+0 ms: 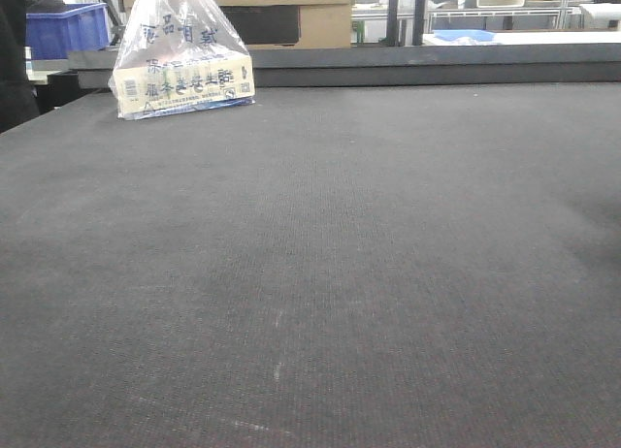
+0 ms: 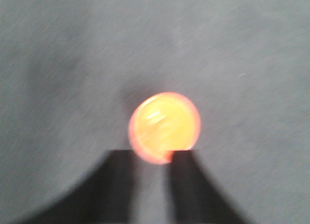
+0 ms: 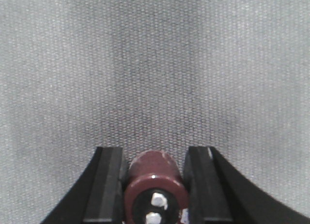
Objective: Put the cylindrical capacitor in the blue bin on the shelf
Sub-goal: 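Close both grippers around their capacitors, then lift both held capacitors up off the table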
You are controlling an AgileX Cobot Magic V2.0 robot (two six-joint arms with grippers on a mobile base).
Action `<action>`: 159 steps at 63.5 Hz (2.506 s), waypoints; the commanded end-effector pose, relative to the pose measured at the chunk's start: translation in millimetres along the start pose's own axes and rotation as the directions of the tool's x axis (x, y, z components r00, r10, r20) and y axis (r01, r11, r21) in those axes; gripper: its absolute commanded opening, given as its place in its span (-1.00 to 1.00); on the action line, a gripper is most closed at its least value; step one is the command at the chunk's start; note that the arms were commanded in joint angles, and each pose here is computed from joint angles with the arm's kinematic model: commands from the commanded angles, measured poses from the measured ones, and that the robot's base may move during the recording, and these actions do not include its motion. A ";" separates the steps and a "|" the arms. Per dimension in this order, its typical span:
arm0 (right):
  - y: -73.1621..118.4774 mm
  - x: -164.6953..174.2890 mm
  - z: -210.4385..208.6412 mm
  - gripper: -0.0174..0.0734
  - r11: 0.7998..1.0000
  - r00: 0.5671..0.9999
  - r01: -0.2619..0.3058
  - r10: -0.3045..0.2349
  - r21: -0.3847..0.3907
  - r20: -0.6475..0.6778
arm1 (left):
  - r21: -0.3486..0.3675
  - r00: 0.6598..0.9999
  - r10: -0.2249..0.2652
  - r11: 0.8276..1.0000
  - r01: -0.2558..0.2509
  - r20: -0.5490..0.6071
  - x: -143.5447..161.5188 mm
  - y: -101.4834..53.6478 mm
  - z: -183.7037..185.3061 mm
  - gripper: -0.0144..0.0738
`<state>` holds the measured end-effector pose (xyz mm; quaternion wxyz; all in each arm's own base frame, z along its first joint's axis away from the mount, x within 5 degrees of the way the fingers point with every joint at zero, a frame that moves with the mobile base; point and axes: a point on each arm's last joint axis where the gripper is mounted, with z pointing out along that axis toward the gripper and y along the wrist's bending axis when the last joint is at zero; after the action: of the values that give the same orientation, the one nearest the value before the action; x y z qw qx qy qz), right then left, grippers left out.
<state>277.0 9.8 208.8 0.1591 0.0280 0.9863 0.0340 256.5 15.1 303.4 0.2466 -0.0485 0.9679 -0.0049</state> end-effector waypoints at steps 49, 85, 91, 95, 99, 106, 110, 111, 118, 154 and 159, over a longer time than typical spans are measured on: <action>0.8 -2.6 -1.3 -0.98 1.000 1.000 0.003 -0.003 -0.001 0.012 | -0.010 0.989 0.053 0.998 -0.055 -0.139 -9.4 -8.4 75.0 0.50; 4.7 -0.9 -48.7 -0.98 1.000 0.982 0.001 0.004 -0.029 0.188 | 0.015 0.999 0.032 0.999 -0.033 0.041 -21.9 -11.2 37.1 -0.93; 5.7 2.7 -77.7 -0.98 0.999 0.952 0.010 0.002 -0.038 0.306 | 0.021 0.979 0.029 0.999 -0.034 0.201 -26.4 -11.4 3.8 -0.93; 6.1 6.1 -95.5 -0.98 0.999 0.921 0.015 0.003 -0.043 0.389 | 0.025 0.955 0.027 0.999 -0.036 0.295 -26.3 -11.3 -16.1 -0.93; 6.3 10.3 -112.0 -0.98 0.999 0.882 0.021 0.004 -0.047 0.471 | 0.028 0.923 0.024 0.999 -0.037 0.384 -23.2 -11.0 -34.1 -0.93; 5.9 20.9 -138.9 -0.98 0.998 0.779 0.035 0.004 -0.050 0.627 | 0.031 0.867 0.019 0.999 -0.040 0.498 -8.6 -9.7 -61.2 -0.93; 5.2 29.2 -151.5 -0.98 0.998 0.716 0.042 0.003 -0.047 0.698 | 0.034 0.818 0.015 0.999 -0.042 0.576 2.6 -8.8 -73.1 -0.93; 4.9 31.3 -154.1 -0.98 0.998 0.702 0.044 0.002 -0.046 0.712 | 0.034 0.808 0.014 0.999 -0.042 0.589 6.5 -8.5 -73.5 -0.93; 3.4 50.1 -172.7 -0.98 0.998 0.584 0.061 -0.008 -0.034 0.812 | 0.038 0.685 0.003 0.998 -0.046 0.728 30.3 -6.4 -89.1 -0.93; -2.5 130.7 -237.8 -0.98 0.994 0.221 0.093 -0.074 0.054 0.973 | 0.065 0.252 -0.048 0.996 -0.059 0.967 125.5 1.0 -151.2 -0.93; -2.5 131.7 -238.4 -0.98 0.994 0.217 0.093 -0.073 0.054 0.973 | 0.065 0.232 -0.049 0.996 -0.060 0.972 129.4 1.3 -155.0 -0.93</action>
<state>78.9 2.5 391.2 0.7318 -0.0069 0.6814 0.0152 75.2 2.2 373.8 0.7806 -0.0262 0.6244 -0.0096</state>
